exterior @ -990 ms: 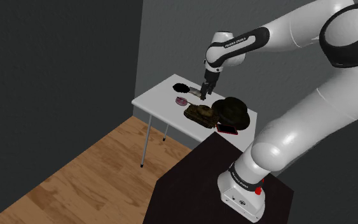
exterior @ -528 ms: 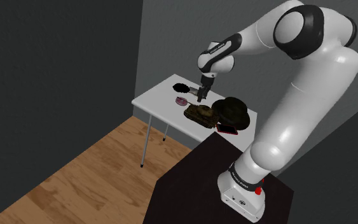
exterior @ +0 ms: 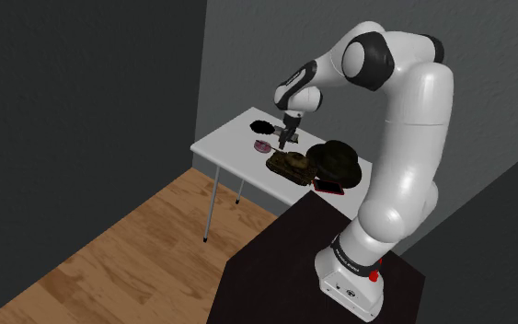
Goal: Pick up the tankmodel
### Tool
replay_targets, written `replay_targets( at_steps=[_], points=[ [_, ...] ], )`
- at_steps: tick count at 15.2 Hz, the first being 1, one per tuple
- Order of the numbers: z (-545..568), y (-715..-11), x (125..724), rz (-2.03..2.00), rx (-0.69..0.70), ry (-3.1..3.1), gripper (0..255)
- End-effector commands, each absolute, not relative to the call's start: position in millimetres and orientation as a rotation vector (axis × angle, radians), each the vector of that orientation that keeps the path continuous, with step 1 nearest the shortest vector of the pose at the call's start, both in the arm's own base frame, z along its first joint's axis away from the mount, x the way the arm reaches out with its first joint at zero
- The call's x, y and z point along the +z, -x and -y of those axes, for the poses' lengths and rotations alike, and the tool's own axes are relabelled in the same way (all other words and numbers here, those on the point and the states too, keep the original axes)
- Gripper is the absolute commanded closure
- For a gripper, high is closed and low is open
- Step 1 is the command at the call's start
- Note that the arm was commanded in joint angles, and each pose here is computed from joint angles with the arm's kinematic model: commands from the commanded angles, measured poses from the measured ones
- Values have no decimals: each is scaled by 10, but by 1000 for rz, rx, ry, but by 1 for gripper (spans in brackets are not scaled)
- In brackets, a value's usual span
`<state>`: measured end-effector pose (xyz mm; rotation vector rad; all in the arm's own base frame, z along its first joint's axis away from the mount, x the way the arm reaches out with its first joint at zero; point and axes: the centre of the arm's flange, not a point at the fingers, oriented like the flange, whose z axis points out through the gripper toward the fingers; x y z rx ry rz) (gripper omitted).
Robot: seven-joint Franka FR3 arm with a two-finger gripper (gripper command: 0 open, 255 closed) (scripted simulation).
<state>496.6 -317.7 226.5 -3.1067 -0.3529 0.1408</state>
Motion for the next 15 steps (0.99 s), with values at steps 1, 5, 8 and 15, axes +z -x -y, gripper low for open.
replay_targets(
  at_steps=[1, 5, 8, 15],
  points=[
    [3317, -5096, 2094, 374, 132, 3100, 0],
    [3317, -5096, 1883, 374, 132, 3100, 0],
    [3317, -5096, 1724, 374, 132, 3100, 0],
    [3313, -5102, 1701, 374, 132, 3100, 255]
  ],
)
